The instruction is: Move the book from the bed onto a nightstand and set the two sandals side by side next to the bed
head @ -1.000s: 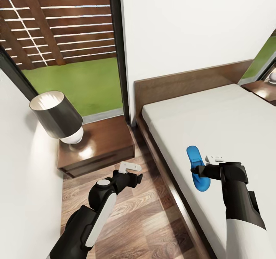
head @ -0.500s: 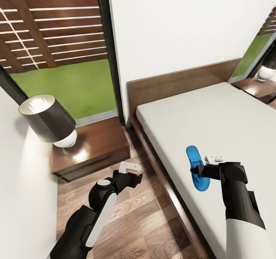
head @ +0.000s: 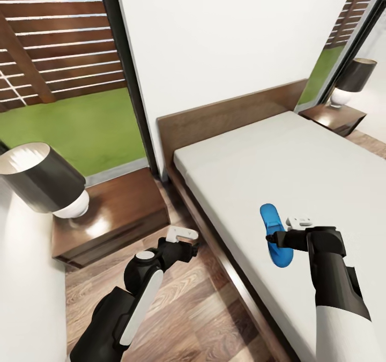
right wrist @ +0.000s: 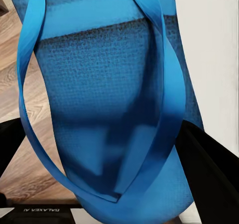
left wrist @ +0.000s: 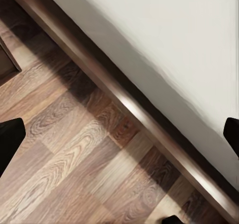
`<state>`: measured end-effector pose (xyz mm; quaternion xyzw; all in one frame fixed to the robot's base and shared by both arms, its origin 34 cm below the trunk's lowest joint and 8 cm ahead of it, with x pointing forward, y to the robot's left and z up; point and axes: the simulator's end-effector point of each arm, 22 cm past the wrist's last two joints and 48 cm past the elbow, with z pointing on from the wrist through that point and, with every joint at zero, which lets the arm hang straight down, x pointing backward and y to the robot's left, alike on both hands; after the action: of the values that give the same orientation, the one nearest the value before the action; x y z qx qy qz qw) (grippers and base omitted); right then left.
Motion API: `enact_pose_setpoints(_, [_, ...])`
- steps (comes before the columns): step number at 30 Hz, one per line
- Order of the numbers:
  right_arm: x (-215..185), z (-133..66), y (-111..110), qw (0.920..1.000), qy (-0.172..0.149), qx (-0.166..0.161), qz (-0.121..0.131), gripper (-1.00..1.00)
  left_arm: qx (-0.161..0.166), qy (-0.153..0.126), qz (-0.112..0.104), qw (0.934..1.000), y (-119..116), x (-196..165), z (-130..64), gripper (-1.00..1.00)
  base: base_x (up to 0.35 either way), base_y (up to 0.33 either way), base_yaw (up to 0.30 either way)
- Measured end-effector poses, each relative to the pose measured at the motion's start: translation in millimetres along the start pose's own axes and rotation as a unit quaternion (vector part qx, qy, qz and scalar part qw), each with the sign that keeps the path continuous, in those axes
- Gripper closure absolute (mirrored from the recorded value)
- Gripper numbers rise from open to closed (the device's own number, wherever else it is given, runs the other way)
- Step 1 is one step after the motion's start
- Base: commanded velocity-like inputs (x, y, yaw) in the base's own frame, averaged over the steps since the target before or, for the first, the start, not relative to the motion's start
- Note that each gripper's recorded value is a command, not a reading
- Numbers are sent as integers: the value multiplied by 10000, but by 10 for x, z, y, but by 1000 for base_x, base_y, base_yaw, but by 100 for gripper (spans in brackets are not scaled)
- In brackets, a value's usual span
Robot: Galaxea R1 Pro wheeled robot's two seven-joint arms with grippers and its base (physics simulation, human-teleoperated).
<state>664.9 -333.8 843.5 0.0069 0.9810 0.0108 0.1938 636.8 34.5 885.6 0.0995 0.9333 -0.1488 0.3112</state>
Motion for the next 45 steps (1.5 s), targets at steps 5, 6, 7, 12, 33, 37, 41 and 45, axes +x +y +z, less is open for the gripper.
enact_pose_setpoints(5, [-24,-30,2,10000,-34,-1,-2,100,-3,-32,11,10000,-5,-28,-23,-100,0,0,-164])
enact_pose_setpoints(6, [-29,-37,1,10000,-40,1,-2,100,-4,-38,13,10000,-7,-33,-27,-100,0,0,-162])
enact_pose_setpoints(7, [-34,-43,1,10000,-47,0,-2,100,-5,-45,16,10000,-7,-39,-32,-100,0,0,-161])
enact_pose_setpoints(12, [-58,-76,-4,10000,-82,5,0,100,-8,-78,27,10000,-13,-68,-56,-100,0,0,-162])
enact_pose_setpoints(33, [-150,-202,-1,9998,-218,-1,5,100,-25,-204,79,9998,-38,-176,-151,-100,0,0,-202])
enact_pose_setpoints(37, [-171,-231,-6,9997,-249,5,2,100,-34,-232,88,9997,-41,-198,-169,-100,0,0,-141])
enact_pose_setpoints(41, [-191,-259,-2,9996,-279,1,3,100,-38,-260,98,9996,-46,-221,-190,-100,0,0,-108])
enact_pose_setpoints(45, [-212,-289,-4,9995,-312,4,6,100,-42,-289,108,9995,-51,-245,-212,-100,0,0,-78])
